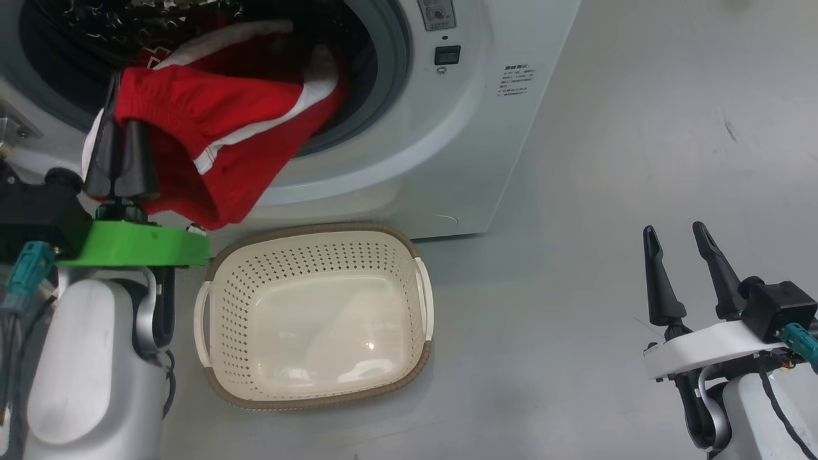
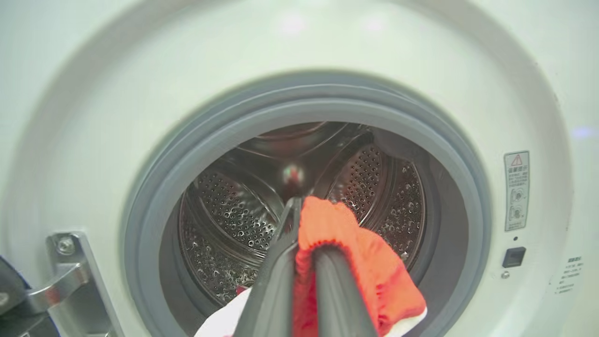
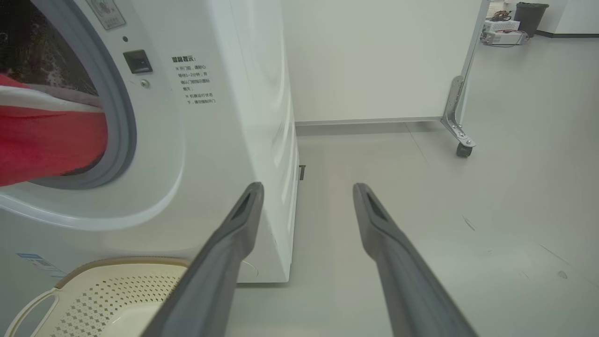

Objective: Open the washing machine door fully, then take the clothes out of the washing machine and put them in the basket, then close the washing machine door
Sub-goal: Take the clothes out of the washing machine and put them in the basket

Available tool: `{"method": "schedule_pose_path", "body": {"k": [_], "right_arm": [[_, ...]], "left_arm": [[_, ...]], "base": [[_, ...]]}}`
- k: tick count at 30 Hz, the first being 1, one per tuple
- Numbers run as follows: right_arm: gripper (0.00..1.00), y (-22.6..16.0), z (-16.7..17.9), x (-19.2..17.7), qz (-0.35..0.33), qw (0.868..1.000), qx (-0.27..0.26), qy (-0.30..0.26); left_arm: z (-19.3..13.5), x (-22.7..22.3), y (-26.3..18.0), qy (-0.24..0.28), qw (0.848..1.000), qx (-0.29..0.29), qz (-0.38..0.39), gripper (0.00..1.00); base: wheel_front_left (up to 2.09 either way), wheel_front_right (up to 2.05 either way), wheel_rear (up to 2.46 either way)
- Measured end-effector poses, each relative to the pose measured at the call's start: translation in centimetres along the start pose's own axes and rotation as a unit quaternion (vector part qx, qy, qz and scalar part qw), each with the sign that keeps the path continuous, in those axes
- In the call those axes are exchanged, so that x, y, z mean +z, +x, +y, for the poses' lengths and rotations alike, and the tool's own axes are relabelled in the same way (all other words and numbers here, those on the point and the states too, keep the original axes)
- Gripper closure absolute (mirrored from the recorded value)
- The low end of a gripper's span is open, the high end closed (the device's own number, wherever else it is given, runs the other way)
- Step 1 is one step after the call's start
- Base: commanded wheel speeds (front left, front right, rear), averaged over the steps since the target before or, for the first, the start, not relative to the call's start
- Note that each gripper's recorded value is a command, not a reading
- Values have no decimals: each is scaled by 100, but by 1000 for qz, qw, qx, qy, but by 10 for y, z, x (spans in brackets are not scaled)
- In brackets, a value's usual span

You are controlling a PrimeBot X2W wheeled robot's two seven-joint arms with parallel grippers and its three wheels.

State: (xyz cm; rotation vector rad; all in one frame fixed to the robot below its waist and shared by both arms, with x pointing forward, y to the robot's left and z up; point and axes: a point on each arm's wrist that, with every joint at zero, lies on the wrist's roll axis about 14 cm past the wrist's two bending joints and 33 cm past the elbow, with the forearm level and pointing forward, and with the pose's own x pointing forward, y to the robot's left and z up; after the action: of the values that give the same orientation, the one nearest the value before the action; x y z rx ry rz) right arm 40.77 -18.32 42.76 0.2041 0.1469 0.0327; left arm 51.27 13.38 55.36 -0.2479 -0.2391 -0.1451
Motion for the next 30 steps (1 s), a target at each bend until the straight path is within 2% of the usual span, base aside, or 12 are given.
{"method": "schedule_pose_path", "body": {"k": [6, 15, 24, 30], "right_arm": [[0, 6, 11, 6, -10, 1000, 17, 2], [0, 10, 19, -4, 5, 1000, 30, 5], [0, 16, 23, -14, 21, 999, 36, 10], [0, 21, 22, -17, 22, 999, 35, 14]], "left_arm": [[5, -12, -29, 2, 1000, 11, 24, 100], [2, -70, -79, -15, 992, 20, 122, 100], [-8, -131, -114, -56, 971, 19, 232, 100], [-17, -180, -143, -64, 943, 7, 326, 100]], "base": [[0, 0, 0], [0, 0, 0], [0, 0, 0], [0, 0, 0]]}}
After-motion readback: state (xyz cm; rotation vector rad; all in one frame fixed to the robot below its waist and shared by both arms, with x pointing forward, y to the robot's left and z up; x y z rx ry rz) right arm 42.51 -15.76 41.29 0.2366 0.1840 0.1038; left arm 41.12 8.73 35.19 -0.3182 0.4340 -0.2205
